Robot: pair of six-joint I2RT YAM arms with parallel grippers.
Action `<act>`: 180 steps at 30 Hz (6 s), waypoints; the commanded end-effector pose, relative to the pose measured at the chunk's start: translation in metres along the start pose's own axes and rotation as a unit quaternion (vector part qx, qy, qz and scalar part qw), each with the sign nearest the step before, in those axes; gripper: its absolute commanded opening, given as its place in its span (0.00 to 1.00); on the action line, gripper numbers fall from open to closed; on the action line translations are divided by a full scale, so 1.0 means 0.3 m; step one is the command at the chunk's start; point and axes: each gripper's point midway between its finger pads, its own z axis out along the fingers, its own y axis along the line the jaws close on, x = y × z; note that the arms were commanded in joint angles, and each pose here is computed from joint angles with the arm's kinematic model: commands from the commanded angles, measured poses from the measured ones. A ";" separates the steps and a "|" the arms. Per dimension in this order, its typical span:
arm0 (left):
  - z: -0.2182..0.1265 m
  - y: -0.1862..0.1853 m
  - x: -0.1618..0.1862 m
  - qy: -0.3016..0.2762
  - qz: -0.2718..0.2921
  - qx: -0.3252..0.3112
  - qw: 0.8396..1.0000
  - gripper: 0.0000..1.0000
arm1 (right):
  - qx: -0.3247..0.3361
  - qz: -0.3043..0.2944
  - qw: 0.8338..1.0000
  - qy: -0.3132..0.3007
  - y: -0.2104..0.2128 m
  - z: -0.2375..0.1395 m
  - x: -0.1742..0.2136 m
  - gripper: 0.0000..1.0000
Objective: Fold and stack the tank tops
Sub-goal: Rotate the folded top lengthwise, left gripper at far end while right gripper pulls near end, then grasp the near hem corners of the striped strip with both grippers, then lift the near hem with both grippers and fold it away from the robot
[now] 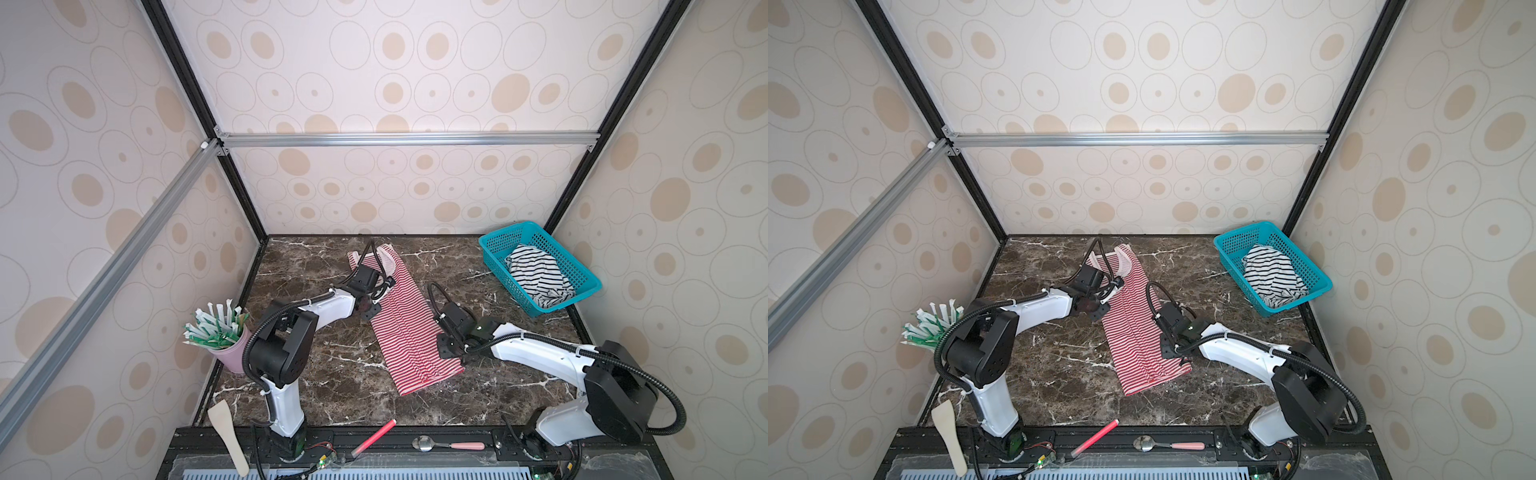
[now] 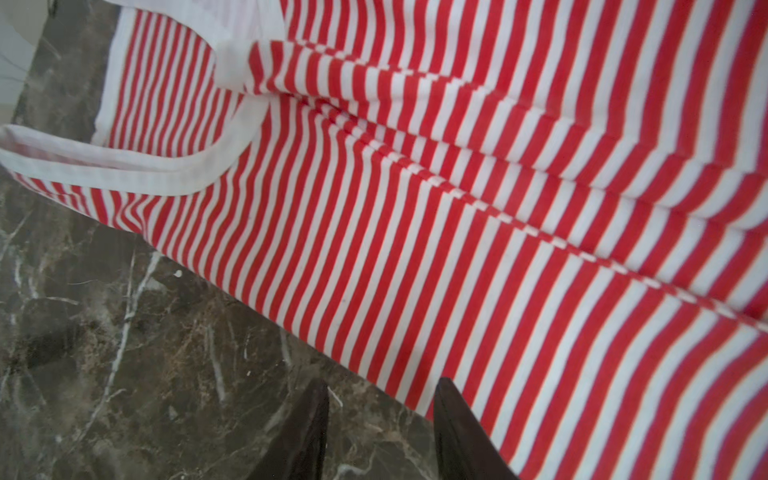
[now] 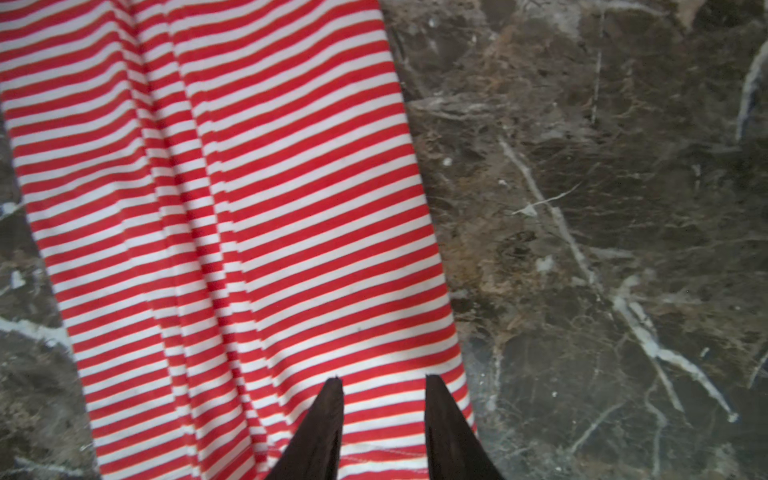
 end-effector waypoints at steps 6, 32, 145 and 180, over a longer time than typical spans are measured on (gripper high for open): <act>0.104 0.002 -0.013 0.014 0.006 -0.015 1.000 0.41 | -0.035 0.005 0.998 0.045 0.012 0.077 0.094 0.34; -0.006 0.068 -0.151 -0.028 -0.014 -0.030 0.999 0.43 | -0.104 0.011 0.993 0.046 0.146 -0.065 0.261 0.52; -0.342 -0.581 0.210 -0.107 0.187 0.147 0.965 0.09 | -0.307 0.243 0.919 0.048 0.164 0.000 0.008 0.00; -0.315 0.014 -0.195 -0.135 0.089 -0.082 0.983 0.00 | -0.348 0.217 0.912 -0.031 0.194 -0.157 -0.455 0.00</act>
